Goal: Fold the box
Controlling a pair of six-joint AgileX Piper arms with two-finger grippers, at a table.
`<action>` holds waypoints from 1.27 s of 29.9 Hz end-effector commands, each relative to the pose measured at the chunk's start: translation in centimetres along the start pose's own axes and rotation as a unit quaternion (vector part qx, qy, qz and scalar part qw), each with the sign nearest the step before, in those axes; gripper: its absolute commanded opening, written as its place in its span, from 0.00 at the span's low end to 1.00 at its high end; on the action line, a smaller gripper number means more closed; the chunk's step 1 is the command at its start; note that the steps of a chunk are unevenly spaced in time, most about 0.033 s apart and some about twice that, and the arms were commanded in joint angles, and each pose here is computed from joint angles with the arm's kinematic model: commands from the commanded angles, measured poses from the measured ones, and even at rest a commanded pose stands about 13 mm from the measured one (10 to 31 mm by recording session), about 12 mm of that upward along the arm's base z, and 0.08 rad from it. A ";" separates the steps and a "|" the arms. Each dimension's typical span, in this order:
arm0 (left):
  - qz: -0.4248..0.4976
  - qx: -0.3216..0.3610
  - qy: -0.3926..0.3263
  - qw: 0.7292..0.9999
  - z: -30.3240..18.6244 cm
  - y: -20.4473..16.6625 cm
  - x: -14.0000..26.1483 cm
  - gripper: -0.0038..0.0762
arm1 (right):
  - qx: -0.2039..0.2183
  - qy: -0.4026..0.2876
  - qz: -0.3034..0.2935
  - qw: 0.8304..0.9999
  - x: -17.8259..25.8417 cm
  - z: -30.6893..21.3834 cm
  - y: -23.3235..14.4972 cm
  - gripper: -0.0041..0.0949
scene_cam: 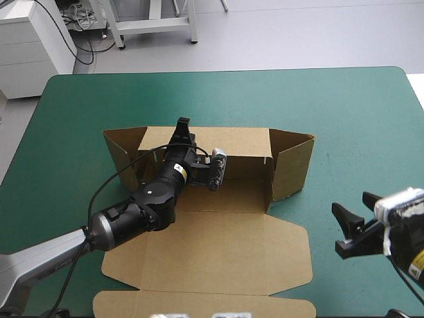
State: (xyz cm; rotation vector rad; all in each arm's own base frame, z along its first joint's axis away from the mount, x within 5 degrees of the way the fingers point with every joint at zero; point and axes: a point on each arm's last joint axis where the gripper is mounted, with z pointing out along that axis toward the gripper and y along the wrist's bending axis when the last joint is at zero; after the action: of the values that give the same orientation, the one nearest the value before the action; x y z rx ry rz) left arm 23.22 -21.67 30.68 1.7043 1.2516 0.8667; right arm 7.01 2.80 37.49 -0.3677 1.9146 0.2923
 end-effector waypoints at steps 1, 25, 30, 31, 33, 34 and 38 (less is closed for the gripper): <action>-0.014 -0.010 -0.006 1.000 -0.8 0.7 0.0 0.04 | 0.041 0.011 -0.023 0.999 -4.2 1.4 0.1 0.63; -0.025 -0.011 -0.015 1.000 -0.8 0.8 -0.2 0.04 | 0.099 0.090 0.005 0.991 -19.5 15.6 -4.2 0.58; -0.025 -0.012 -0.022 0.999 -0.8 0.8 -0.3 0.04 | 0.071 0.183 0.036 0.980 -18.1 22.0 -7.4 0.58; -0.025 -0.012 -0.022 0.999 -0.8 0.8 -0.3 0.04 | 0.064 0.186 0.040 0.980 -17.9 23.2 -7.8 0.59; -0.025 -0.012 -0.022 0.999 -0.8 0.8 -0.3 0.04 | 0.045 0.195 0.038 0.979 -17.5 25.3 -8.1 0.59; -0.025 -0.012 -0.024 0.999 -0.8 0.8 -0.3 0.04 | 0.032 0.202 0.034 0.978 -17.1 26.6 -8.2 0.59; -0.025 -0.012 -0.028 0.999 -0.8 0.8 -0.4 0.04 | 0.019 0.221 0.037 0.974 -15.9 29.5 -8.7 0.59</action>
State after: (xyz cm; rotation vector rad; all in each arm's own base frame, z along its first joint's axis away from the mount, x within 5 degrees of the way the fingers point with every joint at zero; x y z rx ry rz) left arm 23.21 -21.74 30.70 1.6903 1.2587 0.8504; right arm 41.35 7.70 39.14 -0.3419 2.4768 0.2137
